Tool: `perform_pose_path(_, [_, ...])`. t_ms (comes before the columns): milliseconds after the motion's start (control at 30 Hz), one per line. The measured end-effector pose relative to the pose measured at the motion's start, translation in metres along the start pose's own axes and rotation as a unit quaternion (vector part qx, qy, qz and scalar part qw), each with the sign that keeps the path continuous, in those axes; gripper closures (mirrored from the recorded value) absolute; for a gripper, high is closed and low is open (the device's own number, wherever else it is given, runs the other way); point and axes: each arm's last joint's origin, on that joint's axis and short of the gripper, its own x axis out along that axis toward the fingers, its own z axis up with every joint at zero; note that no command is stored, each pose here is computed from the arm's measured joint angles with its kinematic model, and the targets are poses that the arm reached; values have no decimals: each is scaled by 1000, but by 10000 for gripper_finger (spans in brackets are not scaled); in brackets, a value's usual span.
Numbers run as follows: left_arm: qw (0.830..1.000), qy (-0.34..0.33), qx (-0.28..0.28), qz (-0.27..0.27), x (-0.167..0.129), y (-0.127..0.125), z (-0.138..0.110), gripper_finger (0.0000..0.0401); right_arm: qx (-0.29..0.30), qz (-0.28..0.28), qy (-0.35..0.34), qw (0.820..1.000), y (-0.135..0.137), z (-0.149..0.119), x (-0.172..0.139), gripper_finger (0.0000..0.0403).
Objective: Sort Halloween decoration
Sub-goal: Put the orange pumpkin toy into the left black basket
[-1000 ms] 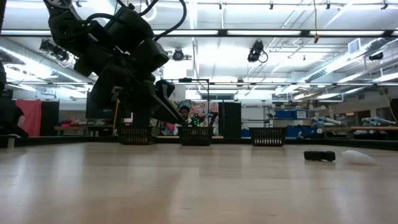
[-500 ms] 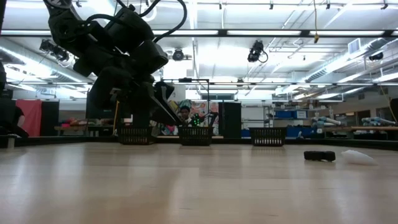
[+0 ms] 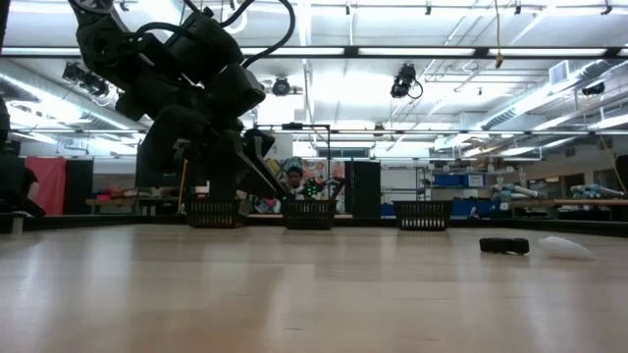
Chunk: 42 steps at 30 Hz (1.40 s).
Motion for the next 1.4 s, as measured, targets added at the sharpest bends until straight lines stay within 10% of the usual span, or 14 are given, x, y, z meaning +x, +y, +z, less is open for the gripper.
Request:
perform_pose_path(833, [1000, 23, -12, -7, -5, -2, -2, 328, -95, -170, 9, 981, -66, 37, -5, 290])
perform_pose_path(1400, [1000, -9, -3, 5, -27, -16, -28, 328, -140, -224, -28, 964, -177, 107, 17, 290])
